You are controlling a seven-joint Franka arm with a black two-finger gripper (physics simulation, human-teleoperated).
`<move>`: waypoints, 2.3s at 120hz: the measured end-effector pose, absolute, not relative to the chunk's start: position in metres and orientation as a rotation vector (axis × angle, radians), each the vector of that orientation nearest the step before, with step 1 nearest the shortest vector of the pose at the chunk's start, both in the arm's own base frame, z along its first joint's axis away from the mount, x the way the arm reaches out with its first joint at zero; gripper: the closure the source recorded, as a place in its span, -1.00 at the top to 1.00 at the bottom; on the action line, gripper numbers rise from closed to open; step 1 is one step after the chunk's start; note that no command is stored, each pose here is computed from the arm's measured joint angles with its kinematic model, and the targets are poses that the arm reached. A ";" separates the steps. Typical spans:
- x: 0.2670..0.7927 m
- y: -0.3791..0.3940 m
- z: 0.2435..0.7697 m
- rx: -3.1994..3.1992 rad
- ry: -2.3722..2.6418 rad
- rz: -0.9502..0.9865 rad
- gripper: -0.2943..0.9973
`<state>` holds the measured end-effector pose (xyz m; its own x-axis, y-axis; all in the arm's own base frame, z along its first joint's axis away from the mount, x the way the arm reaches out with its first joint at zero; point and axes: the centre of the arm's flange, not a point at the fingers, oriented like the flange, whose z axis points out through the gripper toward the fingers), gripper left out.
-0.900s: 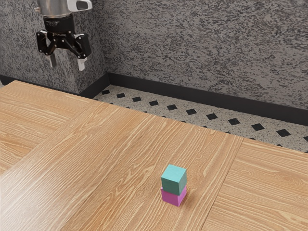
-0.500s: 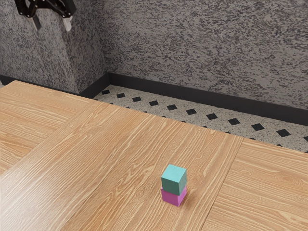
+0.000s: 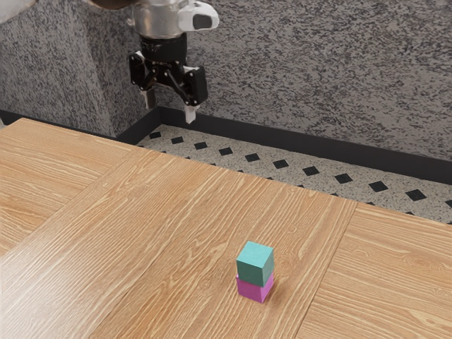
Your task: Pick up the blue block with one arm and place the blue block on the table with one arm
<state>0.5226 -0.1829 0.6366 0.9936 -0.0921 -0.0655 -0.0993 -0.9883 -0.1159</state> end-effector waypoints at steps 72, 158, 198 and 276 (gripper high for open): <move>0.531 -0.260 0.425 -3.119 0.293 0.098 0.54; 0.531 -0.276 0.334 -3.187 0.212 0.097 0.54; 0.533 -0.277 0.321 -3.184 0.199 0.117 0.18; 0.622 -0.187 0.314 -3.146 -0.033 0.105 0.01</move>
<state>0.6222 -0.1871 0.3141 0.9975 0.0209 -0.0670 0.0213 -0.9998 0.0061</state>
